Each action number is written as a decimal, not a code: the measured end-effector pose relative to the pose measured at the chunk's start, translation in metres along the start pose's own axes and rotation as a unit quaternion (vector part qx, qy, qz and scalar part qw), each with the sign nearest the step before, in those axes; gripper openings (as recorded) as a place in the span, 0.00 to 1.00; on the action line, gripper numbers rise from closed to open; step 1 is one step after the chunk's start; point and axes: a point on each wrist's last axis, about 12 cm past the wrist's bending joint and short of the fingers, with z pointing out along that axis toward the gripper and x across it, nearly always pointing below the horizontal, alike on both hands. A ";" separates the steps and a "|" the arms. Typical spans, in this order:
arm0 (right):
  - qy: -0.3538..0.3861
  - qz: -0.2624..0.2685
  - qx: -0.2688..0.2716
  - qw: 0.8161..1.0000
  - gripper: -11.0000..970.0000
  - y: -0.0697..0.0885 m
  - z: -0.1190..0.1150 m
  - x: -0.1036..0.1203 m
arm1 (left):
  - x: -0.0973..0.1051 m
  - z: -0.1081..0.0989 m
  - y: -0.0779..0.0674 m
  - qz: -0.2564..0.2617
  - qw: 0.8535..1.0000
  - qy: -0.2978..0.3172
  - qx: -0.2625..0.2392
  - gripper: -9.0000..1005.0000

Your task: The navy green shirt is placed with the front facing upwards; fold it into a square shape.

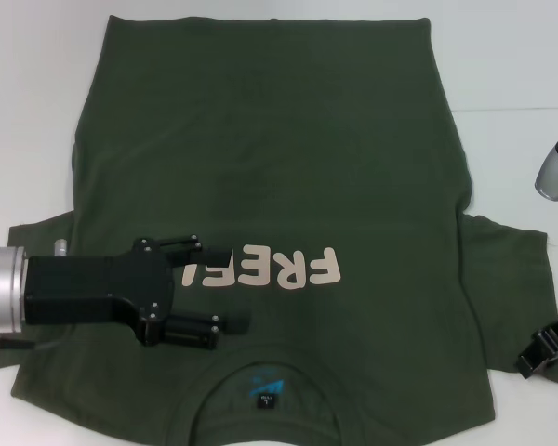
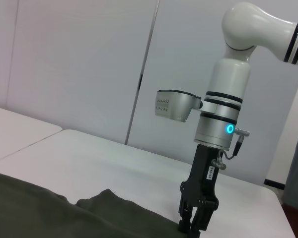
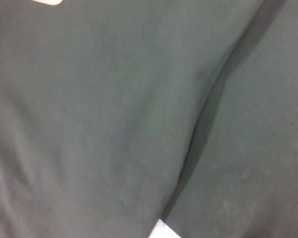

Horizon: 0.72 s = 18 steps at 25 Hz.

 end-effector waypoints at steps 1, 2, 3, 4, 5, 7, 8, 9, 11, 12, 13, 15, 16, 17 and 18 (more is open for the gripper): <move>0.001 0.000 0.000 1.000 0.57 0.000 0.000 0.000 | 0.000 0.000 0.000 0.000 1.000 0.000 0.000 0.93; 0.002 0.000 0.000 1.000 0.52 0.000 0.001 0.000 | 0.000 0.000 0.000 0.000 1.000 0.000 0.000 0.93; 0.002 0.000 0.000 1.000 0.47 0.000 0.001 0.000 | 0.000 0.000 0.000 0.001 1.000 0.000 -0.001 0.93; 0.004 0.000 0.000 1.000 0.43 0.001 0.001 0.000 | 0.000 0.000 0.000 0.001 1.000 0.000 -0.001 0.93; 0.005 0.000 0.000 1.000 0.38 0.001 0.002 0.000 | 0.000 0.000 0.000 0.001 1.000 0.000 -0.001 0.93; 0.006 -0.001 0.000 1.000 0.32 0.001 0.002 0.000 | 0.000 0.000 0.000 0.001 1.000 0.000 -0.001 0.93; 0.006 -0.001 0.000 1.000 0.32 0.001 0.002 0.000 | 0.000 0.000 0.000 0.001 1.000 0.000 -0.001 0.93; 0.005 -0.001 0.000 1.000 0.31 0.001 0.002 0.000 | 0.000 0.000 0.000 0.001 1.000 0.000 -0.001 0.93; -0.003 -0.001 0.006 1.000 0.29 0.000 -0.003 -0.002 | 0.000 0.000 0.000 0.001 1.000 0.000 -0.001 0.93; -0.003 -0.001 0.006 1.000 0.29 0.000 -0.003 -0.002 | 0.000 0.000 0.000 0.001 1.000 0.000 -0.001 0.93; -0.005 0.001 0.009 1.000 0.28 -0.002 -0.005 -0.002 | 0.000 0.000 0.000 0.001 1.000 0.000 -0.001 0.93; -0.007 0.005 0.014 1.000 0.26 -0.004 -0.008 -0.002 | 0.000 0.000 0.000 0.001 1.000 0.000 -0.001 0.93; -0.007 0.007 0.016 1.000 0.26 -0.005 -0.010 -0.002 | 0.001 0.000 0.000 0.001 1.000 0.000 -0.001 0.93; -0.007 0.009 0.017 1.000 0.25 -0.006 -0.010 -0.002 | 0.001 0.000 0.000 0.001 1.000 0.000 -0.001 0.93; -0.006 0.010 0.017 1.000 0.29 -0.006 -0.011 -0.002 | 0.001 0.000 0.000 0.001 1.000 0.000 -0.001 0.93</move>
